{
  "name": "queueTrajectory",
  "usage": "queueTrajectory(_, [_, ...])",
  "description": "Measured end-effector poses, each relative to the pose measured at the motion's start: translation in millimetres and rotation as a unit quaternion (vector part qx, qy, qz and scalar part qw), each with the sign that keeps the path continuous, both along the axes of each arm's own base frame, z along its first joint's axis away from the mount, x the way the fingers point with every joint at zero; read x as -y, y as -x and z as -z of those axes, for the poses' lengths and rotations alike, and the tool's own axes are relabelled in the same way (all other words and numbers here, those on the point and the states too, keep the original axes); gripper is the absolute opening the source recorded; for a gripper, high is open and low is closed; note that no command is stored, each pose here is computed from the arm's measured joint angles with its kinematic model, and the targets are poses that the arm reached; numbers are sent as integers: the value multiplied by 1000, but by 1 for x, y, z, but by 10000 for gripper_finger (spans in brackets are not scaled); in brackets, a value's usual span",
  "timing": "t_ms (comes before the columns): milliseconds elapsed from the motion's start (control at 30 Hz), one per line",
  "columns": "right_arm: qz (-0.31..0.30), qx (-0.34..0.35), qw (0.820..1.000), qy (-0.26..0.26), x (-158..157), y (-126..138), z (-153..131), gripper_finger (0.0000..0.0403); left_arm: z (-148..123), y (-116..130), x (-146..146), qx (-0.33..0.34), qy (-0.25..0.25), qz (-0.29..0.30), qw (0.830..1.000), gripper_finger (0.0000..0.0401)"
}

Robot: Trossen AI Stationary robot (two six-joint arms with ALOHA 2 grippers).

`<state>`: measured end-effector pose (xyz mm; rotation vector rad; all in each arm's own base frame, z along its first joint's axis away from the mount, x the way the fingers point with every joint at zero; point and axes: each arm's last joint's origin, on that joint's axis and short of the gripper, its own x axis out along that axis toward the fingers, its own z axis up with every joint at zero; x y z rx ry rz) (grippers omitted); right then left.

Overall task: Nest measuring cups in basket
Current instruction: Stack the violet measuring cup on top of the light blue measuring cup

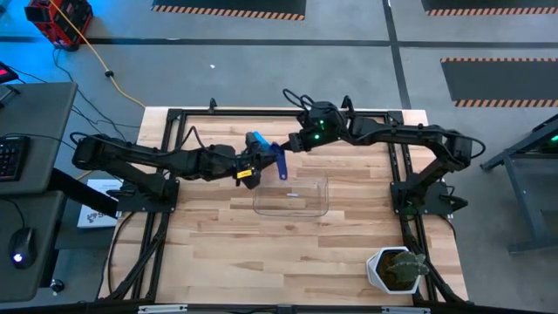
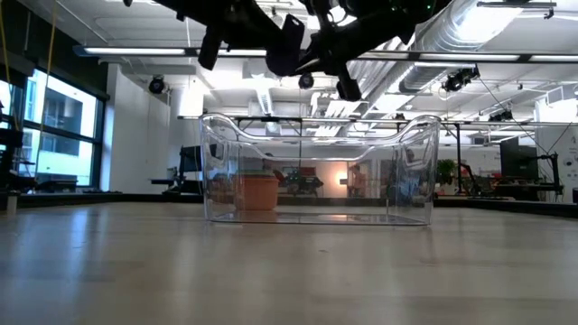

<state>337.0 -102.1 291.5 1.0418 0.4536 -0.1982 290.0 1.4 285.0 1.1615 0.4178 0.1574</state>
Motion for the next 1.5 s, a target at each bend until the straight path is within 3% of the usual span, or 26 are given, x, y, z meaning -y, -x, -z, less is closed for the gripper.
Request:
queueTrajectory(267, [25,-37,999,28,23,25,-6,1,2,7,-3,7,82,-70,994,101])
queueTrajectory(367, [53,-64,995,54,27,38,-10,1,2,14,-5,12,151,-97,984,105])
queueTrajectory(433, [73,-83,991,75,28,46,-14,1,1,21,-9,27,218,-124,968,107])
queueTrajectory(533, [96,-105,985,100,25,55,-18,0,0,30,-23,53,348,-160,922,110])
queueTrajectory(667, [114,-145,974,133,16,64,-20,0,5,37,-41,105,512,-169,836,116])
queueTrajectory(833, [157,-167,961,155,0,82,-17,0,12,38,-55,181,626,-164,741,131])
queueTrajectory(933, [198,-145,958,147,-13,96,-13,0,10,36,-58,219,656,-152,706,145])
queueTrajectory(1100, [299,-17,946,125,-30,111,-8,0,4,26,-60,269,660,-104,694,173])
queueTrajectory(1267, [410,140,893,120,-37,110,-4,0,9,9,-60,299,644,-64,701,202])
queueTrajectory(1367, [459,198,860,106,-38,104,1,0,14,-3,-57,324,631,-46,703,214])
queueTrajectory(1433, [477,220,845,98,-36,99,4,0,15,-10,-55,352,630,-24,692,218])
queueTrajectory(1500, [482,229,840,98,-35,91,4,0,16,-16,-54,372,652,-7,661,220])
